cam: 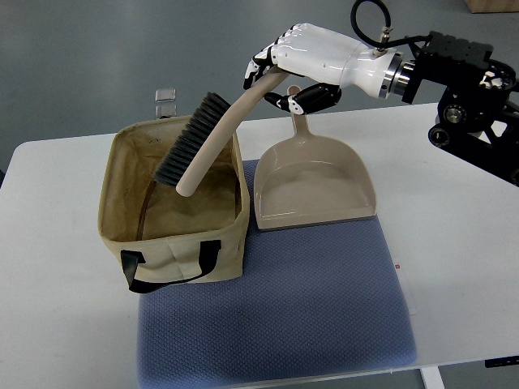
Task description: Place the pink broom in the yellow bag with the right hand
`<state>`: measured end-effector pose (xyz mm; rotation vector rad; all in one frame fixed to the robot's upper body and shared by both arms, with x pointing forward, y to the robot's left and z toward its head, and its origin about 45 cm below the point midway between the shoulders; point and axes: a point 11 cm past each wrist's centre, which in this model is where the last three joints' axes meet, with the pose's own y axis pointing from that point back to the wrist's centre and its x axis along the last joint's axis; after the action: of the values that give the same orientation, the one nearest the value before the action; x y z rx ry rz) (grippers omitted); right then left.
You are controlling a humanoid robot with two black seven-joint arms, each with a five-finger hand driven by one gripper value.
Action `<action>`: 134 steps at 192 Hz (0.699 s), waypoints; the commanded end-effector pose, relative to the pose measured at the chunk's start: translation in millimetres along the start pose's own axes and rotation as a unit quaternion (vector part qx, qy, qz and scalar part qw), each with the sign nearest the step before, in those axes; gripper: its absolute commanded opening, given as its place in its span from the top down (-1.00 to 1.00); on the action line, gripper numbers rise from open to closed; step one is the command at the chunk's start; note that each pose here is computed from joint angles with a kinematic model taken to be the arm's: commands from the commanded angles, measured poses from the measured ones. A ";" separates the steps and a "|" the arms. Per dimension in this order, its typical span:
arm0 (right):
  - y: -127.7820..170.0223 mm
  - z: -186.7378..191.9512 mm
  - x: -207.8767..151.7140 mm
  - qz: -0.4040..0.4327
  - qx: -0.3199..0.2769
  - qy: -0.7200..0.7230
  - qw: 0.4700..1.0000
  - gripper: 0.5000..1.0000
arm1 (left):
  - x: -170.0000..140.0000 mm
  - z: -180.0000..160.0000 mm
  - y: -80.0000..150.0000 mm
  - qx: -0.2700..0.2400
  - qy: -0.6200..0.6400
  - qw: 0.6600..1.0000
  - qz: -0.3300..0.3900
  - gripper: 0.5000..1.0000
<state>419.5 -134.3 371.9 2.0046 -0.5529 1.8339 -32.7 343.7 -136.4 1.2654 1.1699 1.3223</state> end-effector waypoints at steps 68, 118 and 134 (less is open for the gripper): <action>19.0 16.4 5.7 0.026 -0.026 -0.048 0.998 -0.71 | 0.0 0.0 0.0 0.000 0.000 1.000 0.000 -1.00; 93.1 71.5 12.4 0.106 -0.130 -0.240 0.956 -0.71 | 0.0 0.0 0.0 0.000 0.000 1.000 0.000 -1.00; 117.5 84.4 13.9 0.137 -0.149 -0.306 0.930 -0.71 | 0.0 0.0 0.0 0.000 0.000 1.000 0.000 -1.00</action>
<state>433.2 -244.9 379.4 2.2594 -1.0941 1.3119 -32.7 343.7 -136.4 1.2653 1.1694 1.3221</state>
